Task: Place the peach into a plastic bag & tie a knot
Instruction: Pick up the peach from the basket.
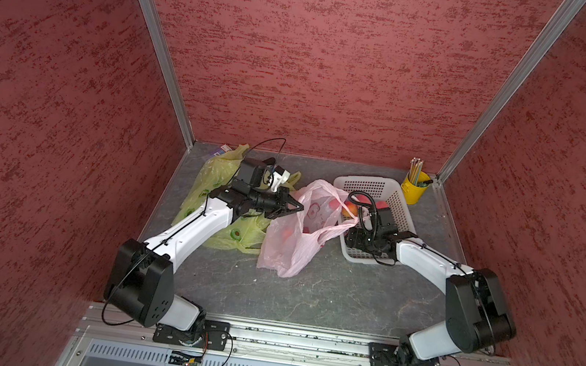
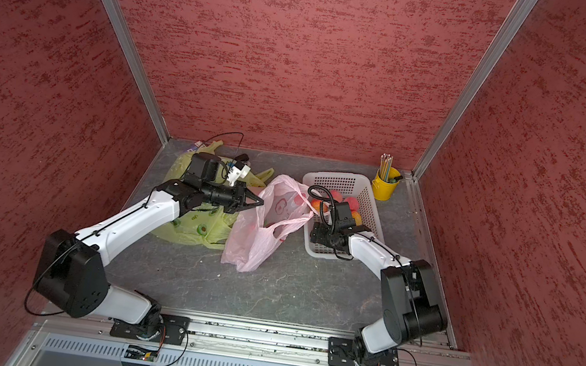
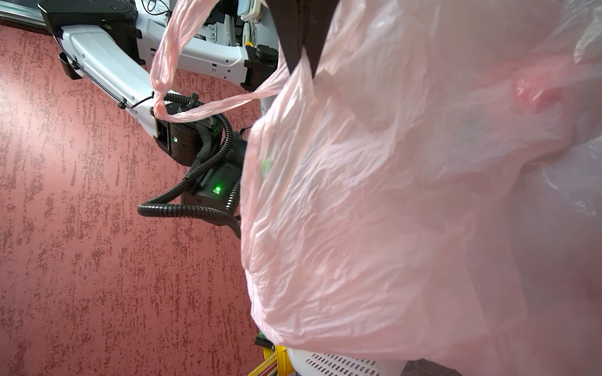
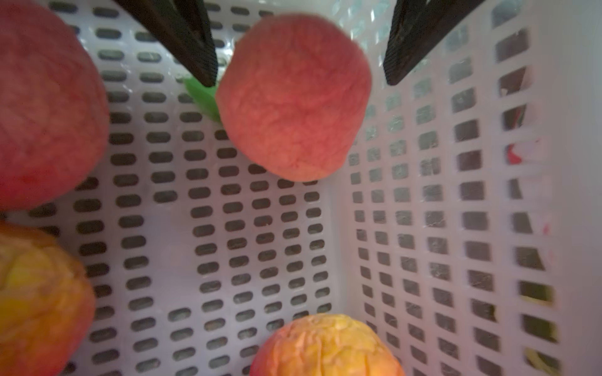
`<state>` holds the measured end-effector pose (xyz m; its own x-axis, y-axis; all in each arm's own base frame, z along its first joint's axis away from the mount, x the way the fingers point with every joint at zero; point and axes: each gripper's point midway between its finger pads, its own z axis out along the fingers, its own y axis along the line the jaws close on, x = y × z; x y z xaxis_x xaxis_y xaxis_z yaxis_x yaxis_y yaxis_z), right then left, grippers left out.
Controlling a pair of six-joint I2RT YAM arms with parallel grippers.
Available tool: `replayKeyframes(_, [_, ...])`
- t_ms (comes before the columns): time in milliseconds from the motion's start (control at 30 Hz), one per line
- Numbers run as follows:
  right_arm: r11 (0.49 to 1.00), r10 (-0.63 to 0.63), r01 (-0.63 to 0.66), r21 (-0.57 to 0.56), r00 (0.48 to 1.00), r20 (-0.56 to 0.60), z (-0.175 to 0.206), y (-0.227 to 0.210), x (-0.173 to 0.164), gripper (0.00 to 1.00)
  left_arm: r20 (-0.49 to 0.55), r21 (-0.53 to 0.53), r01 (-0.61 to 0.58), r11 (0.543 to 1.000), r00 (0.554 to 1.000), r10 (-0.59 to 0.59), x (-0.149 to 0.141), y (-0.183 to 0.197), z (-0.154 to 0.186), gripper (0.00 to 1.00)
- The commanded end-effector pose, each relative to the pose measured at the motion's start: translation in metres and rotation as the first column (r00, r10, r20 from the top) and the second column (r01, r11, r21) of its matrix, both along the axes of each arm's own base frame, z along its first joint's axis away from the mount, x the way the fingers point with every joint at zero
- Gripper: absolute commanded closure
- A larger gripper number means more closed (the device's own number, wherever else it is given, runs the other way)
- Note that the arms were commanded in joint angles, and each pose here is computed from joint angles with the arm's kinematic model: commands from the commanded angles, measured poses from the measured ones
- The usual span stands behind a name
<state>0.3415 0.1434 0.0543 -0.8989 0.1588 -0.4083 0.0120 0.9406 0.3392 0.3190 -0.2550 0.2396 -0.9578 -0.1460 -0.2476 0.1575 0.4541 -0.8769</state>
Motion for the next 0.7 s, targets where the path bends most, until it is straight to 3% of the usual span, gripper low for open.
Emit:
replayKeyframes(0, [1.0,-0.028,0.027,0.009,0.996,0.081,0.01,0.0,0.026,0.19,0.025,-0.011,0.009,1.0,1.0,-0.008,-0.002,0.001,0.004,1.0])
replayKeyframes(167, [0.999,-0.037,0.033,0.034,0.992,0.123,0.018,-0.001,0.036,0.28,0.021,-0.01,0.009,1.0,1.0,-0.009,-0.002,0.001,0.003,1.0])
replayKeyframes(333, [0.999,-0.021,0.015,0.036,0.985,0.169,0.038,-0.004,0.041,0.44,0.021,-0.011,0.009,1.0,1.0,-0.009,0.0,0.0,0.004,1.0])
replayKeyframes(667, [0.999,-0.054,0.051,0.018,0.957,0.286,0.119,-0.032,0.013,0.5,0.031,-0.017,0.01,1.0,0.999,-0.01,0.005,-0.002,0.009,1.0])
